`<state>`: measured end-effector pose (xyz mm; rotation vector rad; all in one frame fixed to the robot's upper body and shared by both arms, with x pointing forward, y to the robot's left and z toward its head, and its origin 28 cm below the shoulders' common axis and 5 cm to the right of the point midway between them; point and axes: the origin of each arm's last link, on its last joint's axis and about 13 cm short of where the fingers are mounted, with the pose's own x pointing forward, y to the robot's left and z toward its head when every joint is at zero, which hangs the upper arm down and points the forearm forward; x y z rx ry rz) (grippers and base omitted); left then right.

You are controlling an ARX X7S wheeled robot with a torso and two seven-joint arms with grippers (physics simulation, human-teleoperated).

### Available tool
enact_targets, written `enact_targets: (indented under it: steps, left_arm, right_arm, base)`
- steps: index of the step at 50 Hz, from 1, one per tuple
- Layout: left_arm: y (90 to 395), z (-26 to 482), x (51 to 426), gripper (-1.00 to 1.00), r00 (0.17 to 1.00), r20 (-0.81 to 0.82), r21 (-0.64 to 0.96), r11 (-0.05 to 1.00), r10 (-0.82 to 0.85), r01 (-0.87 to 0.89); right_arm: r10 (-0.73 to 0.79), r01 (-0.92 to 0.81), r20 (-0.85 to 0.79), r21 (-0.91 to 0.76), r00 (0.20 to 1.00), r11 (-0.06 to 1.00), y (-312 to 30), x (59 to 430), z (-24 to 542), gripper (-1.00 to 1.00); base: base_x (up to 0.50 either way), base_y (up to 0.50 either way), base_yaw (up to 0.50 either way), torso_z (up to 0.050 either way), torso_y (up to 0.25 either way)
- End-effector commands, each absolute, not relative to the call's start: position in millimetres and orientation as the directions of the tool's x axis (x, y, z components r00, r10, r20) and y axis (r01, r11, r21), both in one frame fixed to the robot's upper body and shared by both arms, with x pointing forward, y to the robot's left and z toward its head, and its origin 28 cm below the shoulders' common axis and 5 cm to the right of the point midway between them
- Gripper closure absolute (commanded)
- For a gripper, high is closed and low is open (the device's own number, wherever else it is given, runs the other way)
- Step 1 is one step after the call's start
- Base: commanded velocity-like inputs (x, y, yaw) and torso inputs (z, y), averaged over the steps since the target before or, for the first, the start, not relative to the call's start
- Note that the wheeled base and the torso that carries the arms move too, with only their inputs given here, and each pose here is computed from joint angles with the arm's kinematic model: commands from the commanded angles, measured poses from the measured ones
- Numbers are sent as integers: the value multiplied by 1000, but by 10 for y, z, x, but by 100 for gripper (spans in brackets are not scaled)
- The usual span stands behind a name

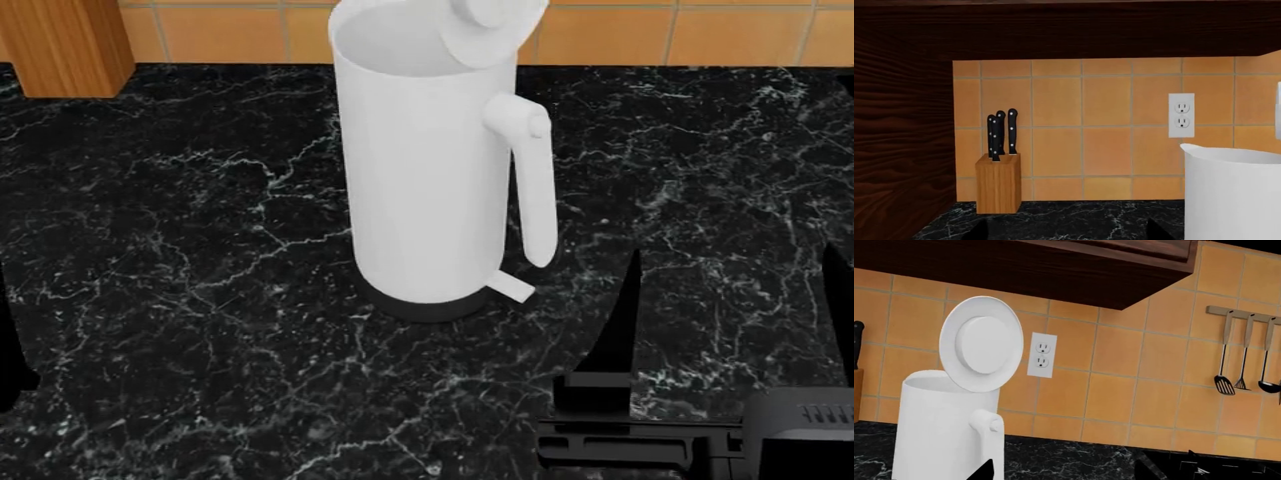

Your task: Close the lid of the electric kettle.

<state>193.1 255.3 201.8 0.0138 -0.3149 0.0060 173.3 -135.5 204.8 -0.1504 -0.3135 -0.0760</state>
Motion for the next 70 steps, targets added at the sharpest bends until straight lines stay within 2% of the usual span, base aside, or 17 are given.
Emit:
enact_targets:
  steps: [1, 23, 39, 47, 70]
  left_arm:
    - [2562, 2029, 1924, -100, 951, 309, 17, 1000, 2, -8]
    - [2585, 2032, 1957, -100, 950, 311, 17, 1000, 0, -6]
    - [2565, 2025, 1938, -100, 950, 313, 13, 1000, 2, -6]
    - [2553, 2026, 1934, -100, 949, 316, 11, 1000, -1, -2]
    - [2543, 2035, 1881, -100, 947, 320, 1, 1000, 17, -18]
  right_arm:
    - [-56, 100, 318, -126, 947, 987, -1341, 1727, 2048, -100]
    - [-71, 112, 320, -112, 945, 987, -1325, 1753, 2035, -100]
    - [-114, 175, 340, -154, 934, 973, -1333, 1785, 2114, -100]
    - [-81, 166, 372, -201, 924, 966, -1331, 1846, 2334, -100]
    - [25, 99, 442, -256, 897, 962, -1322, 2389, 2673, -100]
  base:
    - [500, 0, 0, 0, 0]
    - [492, 0, 0, 0, 2]
    - [8, 0, 0, 0, 2]
    - [0, 0, 0, 0, 0]
    - [0, 0, 0, 0, 0]
